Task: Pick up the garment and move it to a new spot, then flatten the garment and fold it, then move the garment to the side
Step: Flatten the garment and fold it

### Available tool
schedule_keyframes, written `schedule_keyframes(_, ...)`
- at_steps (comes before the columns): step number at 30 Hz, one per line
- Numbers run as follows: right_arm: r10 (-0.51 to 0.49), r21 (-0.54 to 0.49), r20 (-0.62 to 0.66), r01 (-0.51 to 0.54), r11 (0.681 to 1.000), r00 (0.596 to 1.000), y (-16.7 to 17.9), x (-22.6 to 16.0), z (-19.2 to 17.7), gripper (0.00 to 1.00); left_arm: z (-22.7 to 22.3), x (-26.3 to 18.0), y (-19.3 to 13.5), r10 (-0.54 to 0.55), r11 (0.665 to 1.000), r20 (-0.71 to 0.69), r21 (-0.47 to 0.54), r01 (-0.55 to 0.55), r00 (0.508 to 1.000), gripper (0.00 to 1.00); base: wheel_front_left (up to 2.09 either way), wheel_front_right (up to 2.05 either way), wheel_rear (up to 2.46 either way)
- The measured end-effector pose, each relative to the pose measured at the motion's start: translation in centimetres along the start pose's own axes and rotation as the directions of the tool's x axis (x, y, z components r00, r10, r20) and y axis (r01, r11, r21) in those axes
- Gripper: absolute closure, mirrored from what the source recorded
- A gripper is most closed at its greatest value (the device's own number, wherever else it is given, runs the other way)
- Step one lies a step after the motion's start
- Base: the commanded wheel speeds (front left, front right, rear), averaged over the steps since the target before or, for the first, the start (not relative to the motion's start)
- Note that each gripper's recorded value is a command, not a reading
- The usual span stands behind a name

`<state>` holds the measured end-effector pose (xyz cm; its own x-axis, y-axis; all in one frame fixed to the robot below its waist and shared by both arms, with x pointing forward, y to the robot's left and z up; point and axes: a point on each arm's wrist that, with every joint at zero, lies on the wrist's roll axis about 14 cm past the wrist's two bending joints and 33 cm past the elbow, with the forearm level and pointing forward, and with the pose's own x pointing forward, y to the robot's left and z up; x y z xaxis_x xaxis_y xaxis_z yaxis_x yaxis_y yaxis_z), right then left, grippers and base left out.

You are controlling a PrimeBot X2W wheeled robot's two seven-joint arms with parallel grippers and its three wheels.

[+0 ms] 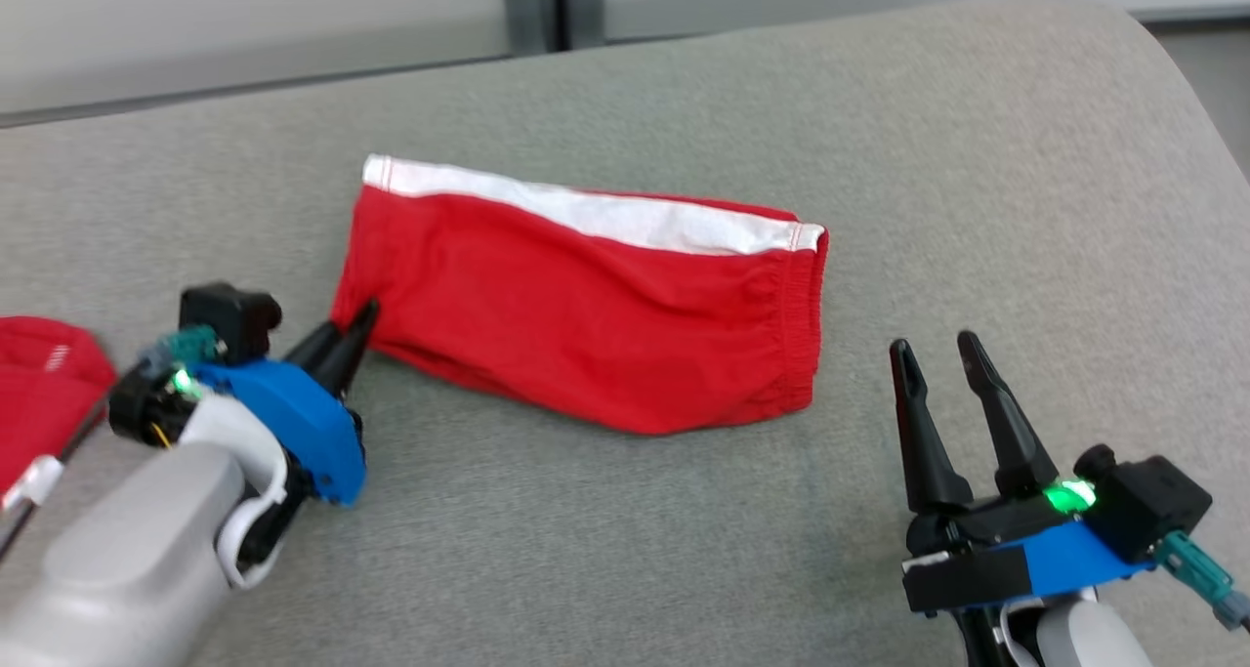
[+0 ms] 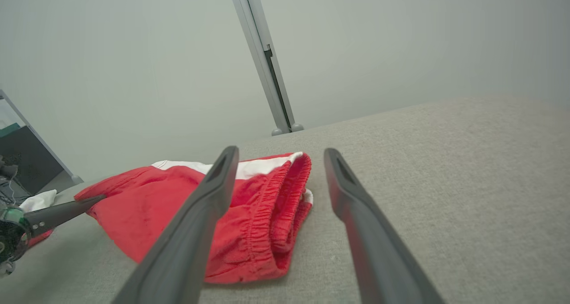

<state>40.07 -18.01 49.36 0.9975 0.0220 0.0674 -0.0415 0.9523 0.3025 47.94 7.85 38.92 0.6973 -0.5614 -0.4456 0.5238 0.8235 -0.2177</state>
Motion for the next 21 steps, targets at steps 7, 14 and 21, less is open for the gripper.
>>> schedule_keyframes(7,0.003,0.002,-0.03,-0.003,1.0,1.0,0.3,-1.2,-0.9,0.0,-1.7,-4.1,-1.3,0.055,0.997,0.043,-0.057,-0.052,0.998,1.0,0.0,0.0,0.0)
schedule_keyframes(14,-0.018,-0.003,-0.065,0.018,1.0,0.998,-0.3,-2.6,-1.8,0.0,-5.4,-7.0,-2.9,0.087,0.99,0.008,-0.111,-0.085,0.996,1.0,0.0,0.0,0.0)
schedule_keyframes(21,-0.011,-0.007,-0.095,0.01,1.0,0.995,0.0,-3.3,-2.7,0.0,-6.8,-8.5,-3.2,0.139,0.984,0.002,-0.117,-0.137,0.99,0.02,0.0,0.0,0.0)
